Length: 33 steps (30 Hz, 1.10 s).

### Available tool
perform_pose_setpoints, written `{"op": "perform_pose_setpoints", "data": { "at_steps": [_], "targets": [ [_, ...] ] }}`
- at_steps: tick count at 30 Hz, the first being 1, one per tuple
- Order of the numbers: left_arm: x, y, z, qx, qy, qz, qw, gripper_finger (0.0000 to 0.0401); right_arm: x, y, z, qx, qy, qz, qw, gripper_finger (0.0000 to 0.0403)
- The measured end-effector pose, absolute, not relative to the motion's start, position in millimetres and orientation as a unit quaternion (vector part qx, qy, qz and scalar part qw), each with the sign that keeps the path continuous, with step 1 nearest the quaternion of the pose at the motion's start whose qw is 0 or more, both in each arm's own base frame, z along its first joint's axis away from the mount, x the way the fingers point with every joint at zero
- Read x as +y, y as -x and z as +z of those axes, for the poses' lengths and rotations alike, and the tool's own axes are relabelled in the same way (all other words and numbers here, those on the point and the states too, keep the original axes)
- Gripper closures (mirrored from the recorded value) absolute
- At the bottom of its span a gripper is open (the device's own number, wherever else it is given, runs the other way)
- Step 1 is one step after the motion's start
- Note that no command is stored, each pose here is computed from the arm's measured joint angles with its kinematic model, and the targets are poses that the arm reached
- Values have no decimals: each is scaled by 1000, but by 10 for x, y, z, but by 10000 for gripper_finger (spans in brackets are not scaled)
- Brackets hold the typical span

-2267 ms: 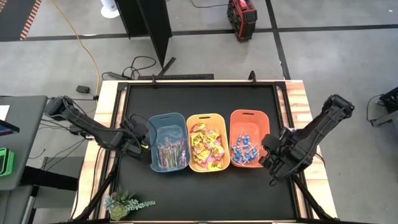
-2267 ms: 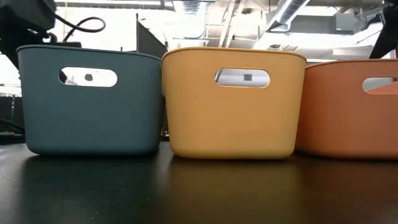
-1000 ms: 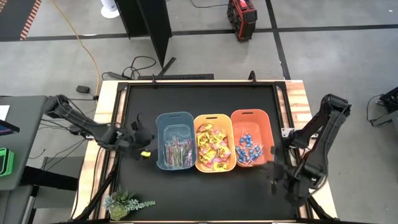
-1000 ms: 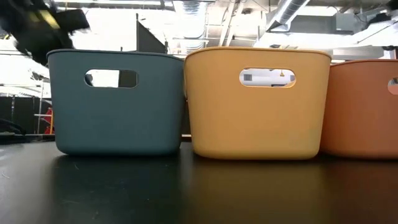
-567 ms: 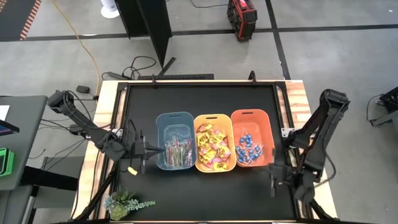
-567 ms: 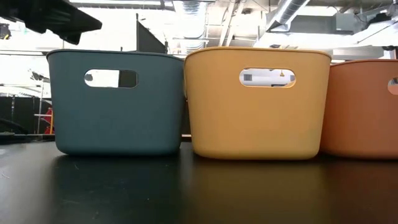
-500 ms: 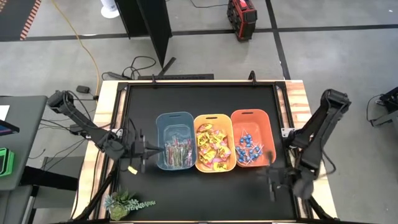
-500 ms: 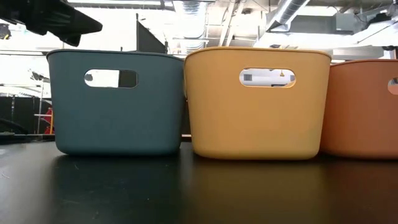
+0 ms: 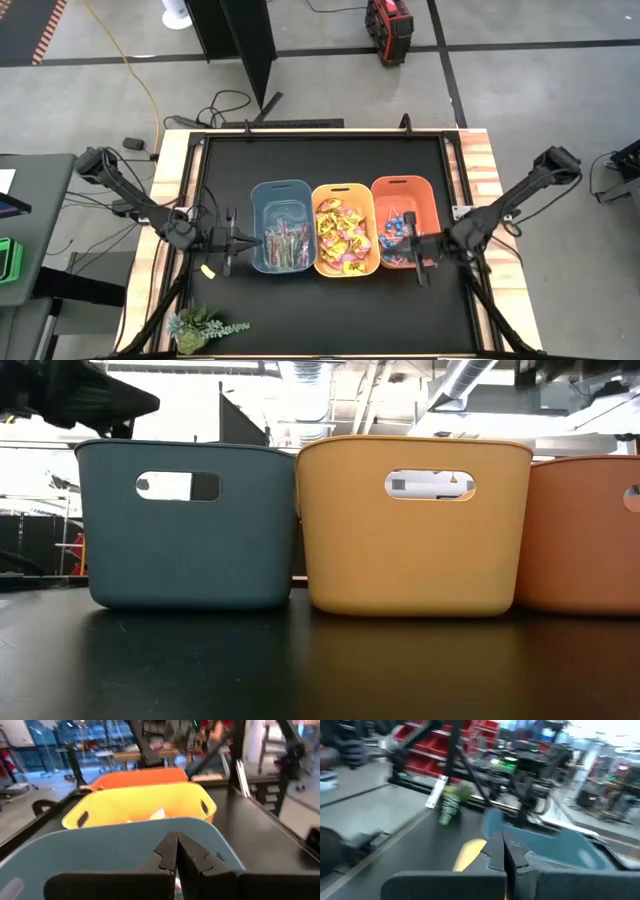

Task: Sort candy
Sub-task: Return to Home Position

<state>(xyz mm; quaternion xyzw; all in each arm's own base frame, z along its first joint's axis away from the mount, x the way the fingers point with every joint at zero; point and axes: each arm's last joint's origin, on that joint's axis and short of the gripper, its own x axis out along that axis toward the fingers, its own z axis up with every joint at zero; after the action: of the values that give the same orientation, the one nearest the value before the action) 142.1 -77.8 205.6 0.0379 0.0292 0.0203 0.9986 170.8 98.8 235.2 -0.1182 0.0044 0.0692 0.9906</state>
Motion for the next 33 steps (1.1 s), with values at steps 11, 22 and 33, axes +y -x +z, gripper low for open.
{"op": "perform_pose_setpoints", "data": {
  "at_steps": [11, 22, 33],
  "targets": [
    [-559, -1146, 1826, -23, -3, 21, 999, 401, 514, -1088, 1986, -32, 83, 48, 995, 403],
    [-502, -1043, 1765, -24, -21, -7, 999, 401, 367, -832, 1875, -18, 94, 58, 994, 403],
    [-428, -1095, 1740, -18, -36, -49, 998, 401, 361, -821, 1775, 28, 110, 65, 991, 403]
  ]
}}
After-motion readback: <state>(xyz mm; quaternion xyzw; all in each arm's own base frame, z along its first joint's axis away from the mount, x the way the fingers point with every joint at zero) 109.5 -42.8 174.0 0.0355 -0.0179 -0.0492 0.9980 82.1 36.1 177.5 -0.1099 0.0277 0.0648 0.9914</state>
